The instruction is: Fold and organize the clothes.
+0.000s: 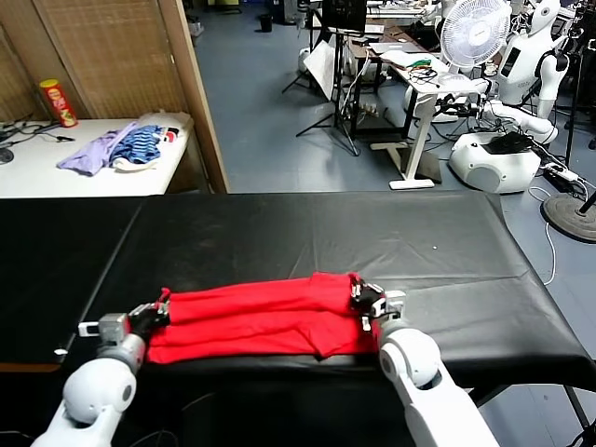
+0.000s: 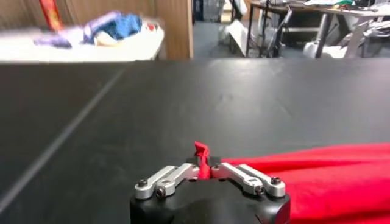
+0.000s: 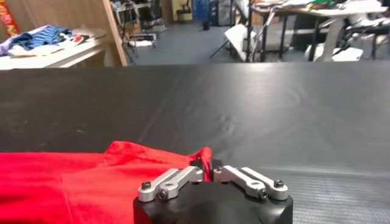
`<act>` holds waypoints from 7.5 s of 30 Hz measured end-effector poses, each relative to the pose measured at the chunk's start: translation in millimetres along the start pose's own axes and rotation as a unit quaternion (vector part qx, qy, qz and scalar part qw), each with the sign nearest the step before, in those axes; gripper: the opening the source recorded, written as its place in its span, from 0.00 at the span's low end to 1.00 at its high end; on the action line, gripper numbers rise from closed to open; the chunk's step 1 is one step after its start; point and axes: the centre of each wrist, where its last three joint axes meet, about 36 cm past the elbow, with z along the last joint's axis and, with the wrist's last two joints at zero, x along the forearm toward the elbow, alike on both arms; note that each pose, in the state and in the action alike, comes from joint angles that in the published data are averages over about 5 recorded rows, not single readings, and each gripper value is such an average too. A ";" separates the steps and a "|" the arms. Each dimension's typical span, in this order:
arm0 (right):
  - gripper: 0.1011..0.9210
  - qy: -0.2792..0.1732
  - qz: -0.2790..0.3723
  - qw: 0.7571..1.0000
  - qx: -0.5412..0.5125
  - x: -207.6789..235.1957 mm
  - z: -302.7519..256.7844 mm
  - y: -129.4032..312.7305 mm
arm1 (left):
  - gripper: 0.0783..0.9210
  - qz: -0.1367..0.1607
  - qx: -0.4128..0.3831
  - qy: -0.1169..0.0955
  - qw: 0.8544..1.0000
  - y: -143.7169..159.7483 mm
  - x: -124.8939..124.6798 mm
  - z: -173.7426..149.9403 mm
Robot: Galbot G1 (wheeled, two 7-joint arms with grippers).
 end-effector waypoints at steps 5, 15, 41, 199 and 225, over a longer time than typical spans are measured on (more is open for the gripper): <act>0.04 -0.004 0.002 1.000 0.001 -9.6 6.8 -1.3 | 0.08 -0.005 0.000 -0.020 1.000 -11.8 -21.2 0.7; 0.55 0.002 -0.026 1.000 0.003 11.9 8.7 -18.5 | 0.34 0.015 0.006 -0.030 0.999 -10.3 -35.8 -12.8; 0.85 -0.021 -0.048 0.999 -0.009 53.8 -9.3 -20.5 | 0.60 0.026 0.090 0.018 0.995 -11.7 15.0 28.0; 0.85 -0.031 -0.011 0.999 0.044 96.6 -25.4 23.0 | 0.09 -0.046 -0.230 -0.124 0.964 12.9 48.0 -51.2; 0.85 0.074 -0.201 0.972 -0.094 71.6 -19.0 54.8 | 0.83 0.249 0.005 -0.211 0.945 -138.7 71.6 -21.6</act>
